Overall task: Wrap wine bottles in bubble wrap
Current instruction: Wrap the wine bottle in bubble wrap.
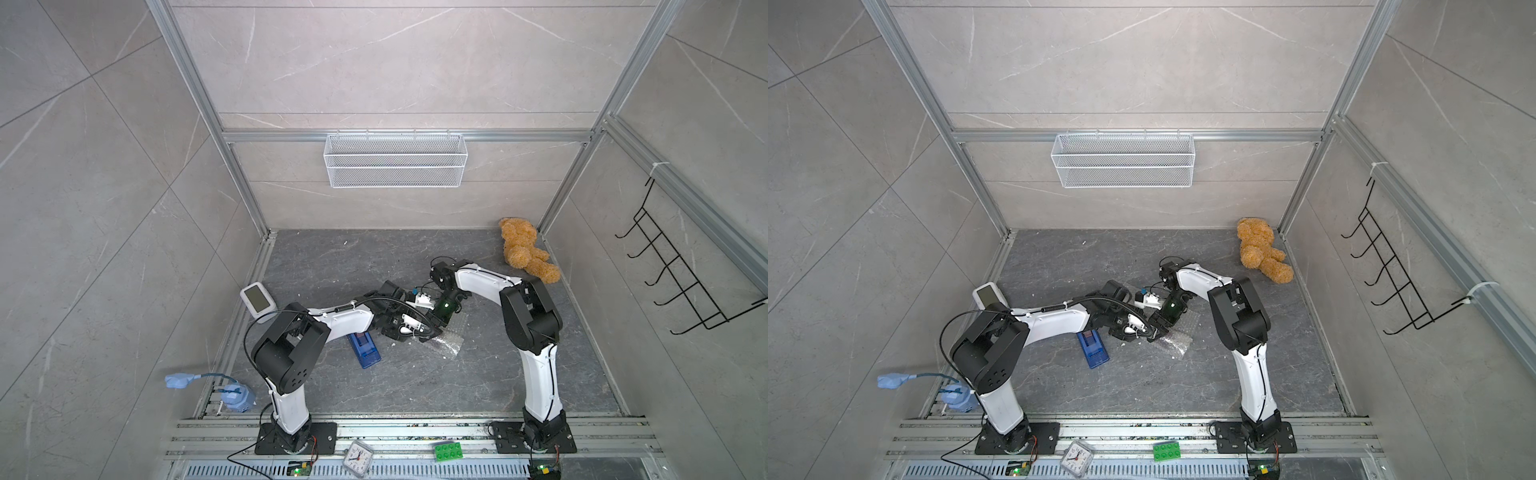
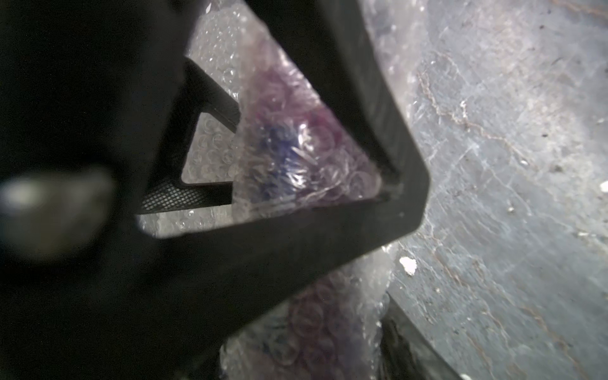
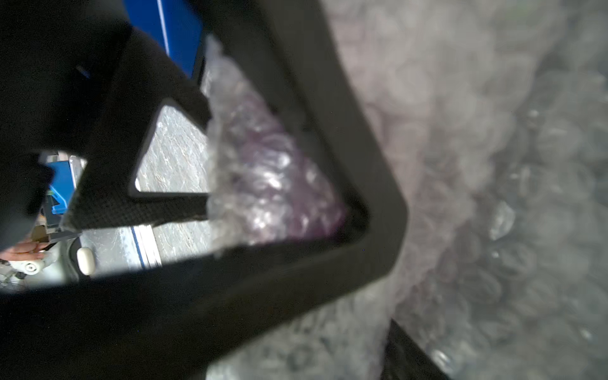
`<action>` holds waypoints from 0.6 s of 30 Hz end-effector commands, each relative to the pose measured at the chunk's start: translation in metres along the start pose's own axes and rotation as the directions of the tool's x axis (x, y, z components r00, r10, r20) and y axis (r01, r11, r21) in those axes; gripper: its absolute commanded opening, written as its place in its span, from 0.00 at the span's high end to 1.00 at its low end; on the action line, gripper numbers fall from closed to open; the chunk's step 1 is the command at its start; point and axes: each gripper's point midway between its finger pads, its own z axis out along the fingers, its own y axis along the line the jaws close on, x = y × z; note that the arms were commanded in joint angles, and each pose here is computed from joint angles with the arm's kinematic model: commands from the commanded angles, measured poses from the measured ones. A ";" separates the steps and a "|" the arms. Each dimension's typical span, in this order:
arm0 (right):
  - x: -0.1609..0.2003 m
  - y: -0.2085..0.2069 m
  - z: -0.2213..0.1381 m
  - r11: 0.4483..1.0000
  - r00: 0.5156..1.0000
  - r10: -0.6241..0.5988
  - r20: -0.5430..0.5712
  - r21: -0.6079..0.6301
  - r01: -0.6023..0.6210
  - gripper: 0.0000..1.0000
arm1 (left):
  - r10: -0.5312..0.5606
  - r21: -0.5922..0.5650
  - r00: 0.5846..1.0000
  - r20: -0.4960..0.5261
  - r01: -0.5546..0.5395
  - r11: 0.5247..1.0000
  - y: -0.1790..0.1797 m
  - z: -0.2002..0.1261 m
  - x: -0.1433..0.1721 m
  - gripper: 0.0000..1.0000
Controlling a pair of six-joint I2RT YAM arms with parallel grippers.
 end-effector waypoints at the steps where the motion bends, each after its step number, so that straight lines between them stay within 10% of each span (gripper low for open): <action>1: 0.012 -0.001 -0.016 0.997 0.999 0.038 0.020 0.069 -0.039 0.22 | -0.046 0.111 0.998 -0.044 0.051 0.993 -0.027 0.009 0.010 0.50; 11: 0.014 0.007 -0.060 0.979 0.966 0.078 0.247 0.163 -0.121 0.18 | -0.180 0.255 0.979 -0.096 0.199 0.946 -0.047 0.002 0.009 0.52; 18: 0.035 -0.009 -0.104 0.825 0.884 0.005 0.467 0.497 -0.267 0.19 | -0.326 0.371 0.934 -0.148 0.358 0.857 -0.052 -0.005 0.006 0.52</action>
